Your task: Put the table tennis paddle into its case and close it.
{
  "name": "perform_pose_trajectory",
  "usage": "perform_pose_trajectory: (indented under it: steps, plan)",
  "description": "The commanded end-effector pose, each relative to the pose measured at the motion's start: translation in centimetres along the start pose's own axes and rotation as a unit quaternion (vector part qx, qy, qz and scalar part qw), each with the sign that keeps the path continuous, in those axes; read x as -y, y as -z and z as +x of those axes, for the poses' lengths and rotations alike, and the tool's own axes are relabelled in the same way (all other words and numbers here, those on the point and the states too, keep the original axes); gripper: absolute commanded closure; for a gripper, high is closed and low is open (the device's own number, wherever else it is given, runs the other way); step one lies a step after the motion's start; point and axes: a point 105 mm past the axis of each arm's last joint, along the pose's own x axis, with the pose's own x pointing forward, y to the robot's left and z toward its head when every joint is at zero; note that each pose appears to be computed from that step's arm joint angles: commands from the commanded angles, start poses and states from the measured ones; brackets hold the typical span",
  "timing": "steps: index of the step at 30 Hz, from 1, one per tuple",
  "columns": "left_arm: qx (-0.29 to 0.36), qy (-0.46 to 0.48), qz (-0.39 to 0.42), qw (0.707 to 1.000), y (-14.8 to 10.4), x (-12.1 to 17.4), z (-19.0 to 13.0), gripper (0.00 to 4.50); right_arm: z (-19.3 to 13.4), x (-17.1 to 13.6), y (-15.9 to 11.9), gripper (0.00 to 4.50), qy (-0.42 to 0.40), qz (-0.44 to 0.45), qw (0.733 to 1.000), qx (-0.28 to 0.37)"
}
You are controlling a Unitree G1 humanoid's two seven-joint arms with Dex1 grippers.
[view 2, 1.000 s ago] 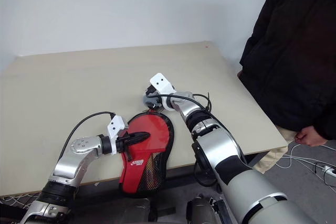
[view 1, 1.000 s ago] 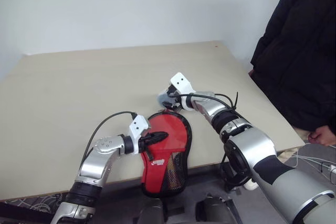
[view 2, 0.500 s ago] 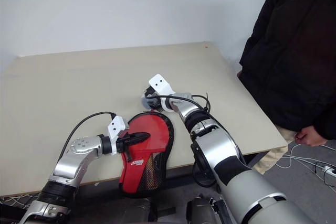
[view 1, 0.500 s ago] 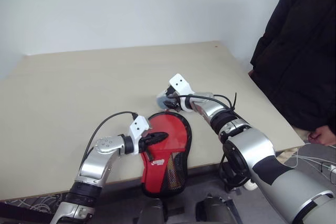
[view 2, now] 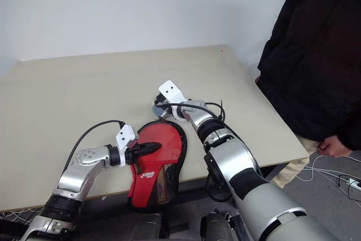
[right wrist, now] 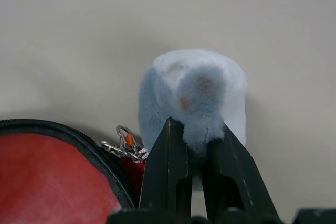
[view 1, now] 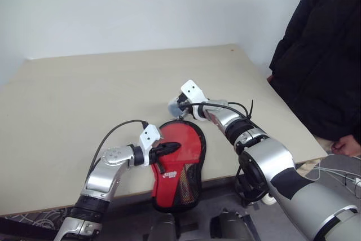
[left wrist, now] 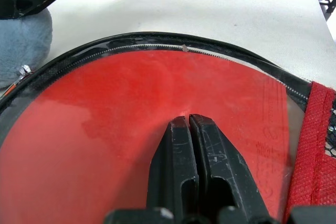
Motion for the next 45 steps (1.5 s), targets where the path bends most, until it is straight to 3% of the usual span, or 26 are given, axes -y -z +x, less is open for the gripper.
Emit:
perform_pose_trajectory:
  steps: [1, 22, 34, 45]
  plan:
    - [-0.028, 0.004, -0.004, 1.0, 1.4, 0.2, 0.1, 4.5, -0.2, 0.4, -1.3, 4.48, 0.006, -0.012, 1.0, 0.019]
    - [-0.057, -0.009, 0.023, 0.998, 2.0, -0.4, 0.7, 4.5, -0.6, 1.3, -3.0, 4.48, 0.023, -0.021, 0.999, 0.043]
    - [-0.058, 0.001, 0.005, 0.998, 2.6, 0.2, 0.6, 4.5, -2.0, 4.6, -3.9, 4.48, 0.105, -0.062, 0.991, 0.054]
    - [-0.057, 0.007, 0.0, 0.998, 2.7, 0.5, 0.8, 4.5, -3.5, 6.7, -3.6, 4.48, 0.125, -0.122, 0.983, 0.048]
